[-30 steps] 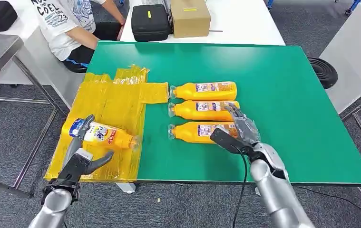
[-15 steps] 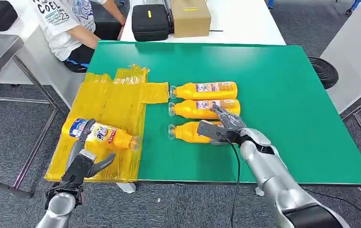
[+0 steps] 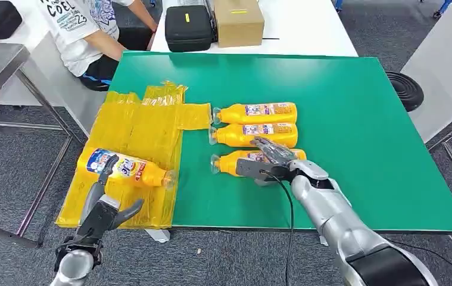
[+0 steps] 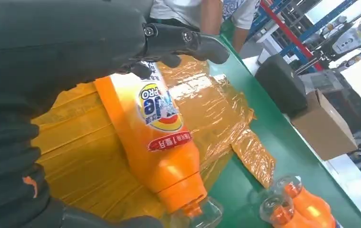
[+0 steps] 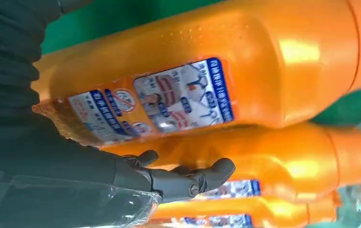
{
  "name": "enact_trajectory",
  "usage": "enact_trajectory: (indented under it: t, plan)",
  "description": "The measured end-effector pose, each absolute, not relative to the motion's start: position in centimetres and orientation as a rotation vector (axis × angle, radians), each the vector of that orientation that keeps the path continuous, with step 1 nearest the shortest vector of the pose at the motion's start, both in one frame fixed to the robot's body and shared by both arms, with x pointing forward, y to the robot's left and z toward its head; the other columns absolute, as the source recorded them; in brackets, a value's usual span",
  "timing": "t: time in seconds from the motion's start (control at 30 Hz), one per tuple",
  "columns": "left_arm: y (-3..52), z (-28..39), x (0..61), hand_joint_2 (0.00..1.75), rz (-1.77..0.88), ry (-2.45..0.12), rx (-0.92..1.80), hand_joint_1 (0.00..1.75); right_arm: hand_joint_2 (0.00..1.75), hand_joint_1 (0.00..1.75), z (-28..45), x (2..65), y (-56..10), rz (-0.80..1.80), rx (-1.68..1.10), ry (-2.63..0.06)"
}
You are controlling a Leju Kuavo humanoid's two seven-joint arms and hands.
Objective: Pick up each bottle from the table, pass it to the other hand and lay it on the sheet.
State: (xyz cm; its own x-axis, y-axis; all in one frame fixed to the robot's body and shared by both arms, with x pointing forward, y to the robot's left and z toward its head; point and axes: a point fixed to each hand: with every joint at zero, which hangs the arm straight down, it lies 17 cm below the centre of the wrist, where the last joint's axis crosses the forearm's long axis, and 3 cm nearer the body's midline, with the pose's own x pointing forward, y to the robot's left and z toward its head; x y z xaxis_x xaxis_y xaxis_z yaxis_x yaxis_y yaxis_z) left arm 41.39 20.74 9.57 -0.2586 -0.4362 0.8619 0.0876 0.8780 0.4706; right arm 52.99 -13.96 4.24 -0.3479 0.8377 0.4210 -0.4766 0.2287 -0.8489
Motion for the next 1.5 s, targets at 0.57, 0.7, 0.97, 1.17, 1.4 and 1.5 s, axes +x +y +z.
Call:
enact_trajectory:
  t: [0.57,0.7,0.97,1.17,1.4,1.5]
  plan:
    - [20.7,9.7,41.1,1.75,-0.512,-1.769,0.265,0.0,1.75,0.0,2.9,52.1,-14.6,1.452,-0.365,-1.279]
    - [20.6,9.7,41.1,1.75,-0.514,-1.767,0.253,0.0,1.75,0.0,2.4,52.1,-15.4,1.439,-0.368,-1.255]
    - [20.5,9.6,41.1,1.75,-0.512,-1.765,0.237,0.0,1.75,0.0,1.5,52.2,-18.2,1.416,-0.395,-1.189]
    - [20.4,9.5,41.0,1.75,-0.514,-1.76,0.225,0.0,1.75,0.0,0.8,52.1,-20.0,1.406,-0.408,-1.155]
    - [20.4,9.3,40.8,1.75,-0.512,-1.758,0.219,0.0,1.75,1.03,0.3,51.9,-21.4,1.403,-0.421,-1.134]
    - [20.3,9.4,40.8,1.75,-0.513,-1.76,0.216,0.0,1.75,1.75,0.0,51.7,-21.7,1.404,-0.421,-1.128]
